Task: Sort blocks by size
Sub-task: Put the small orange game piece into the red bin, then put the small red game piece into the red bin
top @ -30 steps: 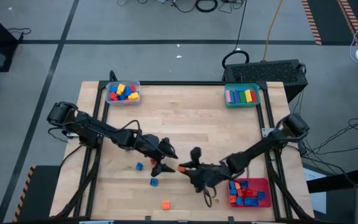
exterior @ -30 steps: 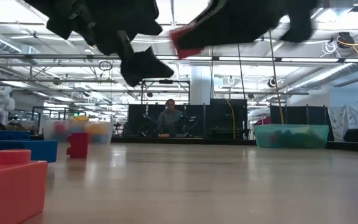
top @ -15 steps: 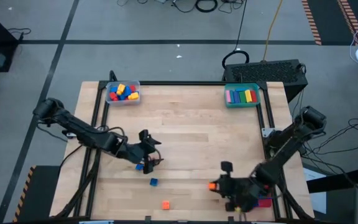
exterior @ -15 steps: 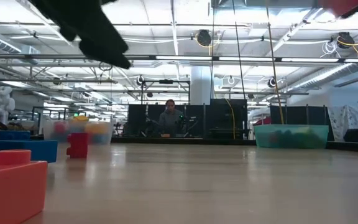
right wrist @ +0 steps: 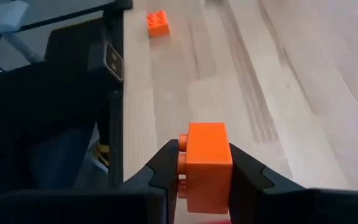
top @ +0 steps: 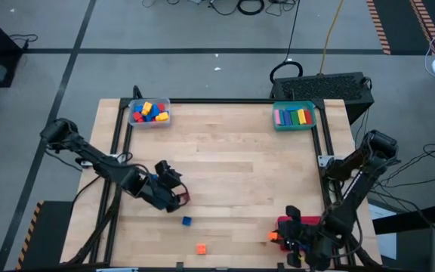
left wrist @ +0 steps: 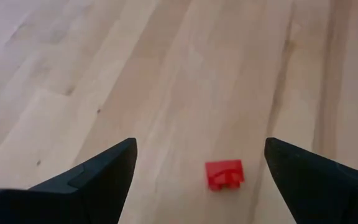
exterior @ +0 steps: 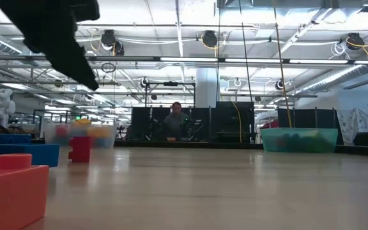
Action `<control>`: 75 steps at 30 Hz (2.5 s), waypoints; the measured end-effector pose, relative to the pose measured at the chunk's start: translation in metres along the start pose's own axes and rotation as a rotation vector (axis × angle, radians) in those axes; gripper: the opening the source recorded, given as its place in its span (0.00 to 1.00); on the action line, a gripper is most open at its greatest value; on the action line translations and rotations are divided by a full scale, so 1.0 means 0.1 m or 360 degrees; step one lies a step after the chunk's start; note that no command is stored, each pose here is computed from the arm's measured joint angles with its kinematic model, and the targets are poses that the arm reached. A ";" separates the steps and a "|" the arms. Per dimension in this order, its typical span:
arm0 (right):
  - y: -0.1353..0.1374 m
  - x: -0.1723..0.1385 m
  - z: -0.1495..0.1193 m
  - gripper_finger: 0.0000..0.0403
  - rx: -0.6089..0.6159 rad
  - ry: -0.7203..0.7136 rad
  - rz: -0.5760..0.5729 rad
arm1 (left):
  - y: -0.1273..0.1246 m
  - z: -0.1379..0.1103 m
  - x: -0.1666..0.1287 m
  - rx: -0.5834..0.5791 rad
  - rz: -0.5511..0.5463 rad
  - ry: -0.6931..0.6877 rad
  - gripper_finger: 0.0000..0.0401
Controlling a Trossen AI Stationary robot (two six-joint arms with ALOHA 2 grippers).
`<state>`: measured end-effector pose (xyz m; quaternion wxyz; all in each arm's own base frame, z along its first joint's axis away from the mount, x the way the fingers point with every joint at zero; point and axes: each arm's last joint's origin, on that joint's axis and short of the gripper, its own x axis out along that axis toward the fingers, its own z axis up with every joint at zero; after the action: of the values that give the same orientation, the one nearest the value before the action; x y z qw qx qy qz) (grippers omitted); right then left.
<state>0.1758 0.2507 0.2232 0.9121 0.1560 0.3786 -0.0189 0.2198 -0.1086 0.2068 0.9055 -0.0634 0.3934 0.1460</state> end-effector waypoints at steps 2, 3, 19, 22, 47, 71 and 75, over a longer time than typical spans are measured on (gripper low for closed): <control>0.00 -0.02 -0.05 0.20 0.0032 0.0057 -0.0003 | -0.03 -0.02 -0.02 0.0035 -0.0004 -0.0008 0.88; -0.01 -0.03 -0.07 0.20 0.0056 0.0089 -0.0009 | -0.04 -0.03 -0.03 0.0051 0.0001 -0.0017 0.88; -0.14 -0.11 -0.27 0.21 0.0503 0.0567 -0.0225 | -0.05 -0.05 -0.05 0.0116 0.0074 -0.0091 0.88; -0.12 -0.11 -0.27 0.26 0.0532 0.0541 -0.0200 | -0.06 -0.09 -0.06 0.0157 0.0069 -0.0053 0.88; -0.29 -0.14 -0.27 0.40 0.0843 0.0260 -0.0527 | -0.14 -0.45 0.40 0.0218 0.0012 -0.0170 0.88; -0.21 -0.11 -0.22 0.40 0.0793 0.0097 -0.0376 | -0.16 -0.62 0.75 0.0073 0.0083 -0.0020 0.59; -0.19 -0.10 -0.20 0.40 0.0798 0.0013 -0.0341 | -0.15 -0.59 0.77 0.0061 0.0033 0.0018 0.35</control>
<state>0.1522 0.2376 0.2123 0.8363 0.3361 0.3800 -0.2077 0.2328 -0.1197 0.1102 0.9027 -0.0428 0.4020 0.1473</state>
